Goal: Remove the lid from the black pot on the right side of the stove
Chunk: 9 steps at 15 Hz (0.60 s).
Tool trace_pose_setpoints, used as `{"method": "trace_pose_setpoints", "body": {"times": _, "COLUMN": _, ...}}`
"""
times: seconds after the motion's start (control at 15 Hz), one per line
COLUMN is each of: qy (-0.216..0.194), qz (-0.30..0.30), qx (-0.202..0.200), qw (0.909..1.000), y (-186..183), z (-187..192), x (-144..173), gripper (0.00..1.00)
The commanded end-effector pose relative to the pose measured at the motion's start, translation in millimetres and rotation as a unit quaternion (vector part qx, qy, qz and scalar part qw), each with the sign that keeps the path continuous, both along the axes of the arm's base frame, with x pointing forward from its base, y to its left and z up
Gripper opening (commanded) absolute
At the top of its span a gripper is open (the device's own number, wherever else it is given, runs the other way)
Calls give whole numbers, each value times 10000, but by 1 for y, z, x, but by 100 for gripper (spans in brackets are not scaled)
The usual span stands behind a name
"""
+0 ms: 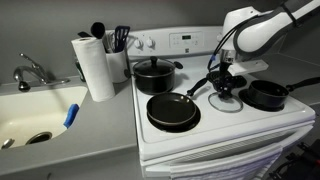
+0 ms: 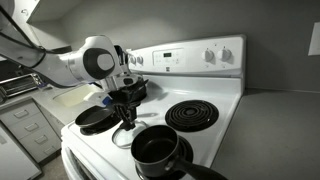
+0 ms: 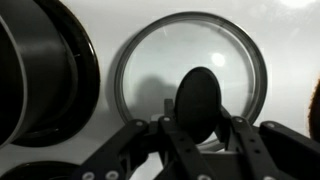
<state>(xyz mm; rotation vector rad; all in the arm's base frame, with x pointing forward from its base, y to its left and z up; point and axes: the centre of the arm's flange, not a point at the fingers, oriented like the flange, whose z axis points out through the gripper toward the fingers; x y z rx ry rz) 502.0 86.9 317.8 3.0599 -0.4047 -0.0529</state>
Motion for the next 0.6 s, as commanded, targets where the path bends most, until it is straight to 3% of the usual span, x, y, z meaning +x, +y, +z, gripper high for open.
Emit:
{"method": "trace_pose_setpoints", "body": {"times": 0.0, "qy": -81, "qz": -241, "qx": -5, "qw": 9997, "y": 0, "z": -16, "x": 6, "gripper": 14}}
{"method": "trace_pose_setpoints", "body": {"times": 0.53, "qy": -118, "qz": -481, "qx": 247, "qw": 9985, "y": 3, "z": -25, "x": 10, "gripper": 14}}
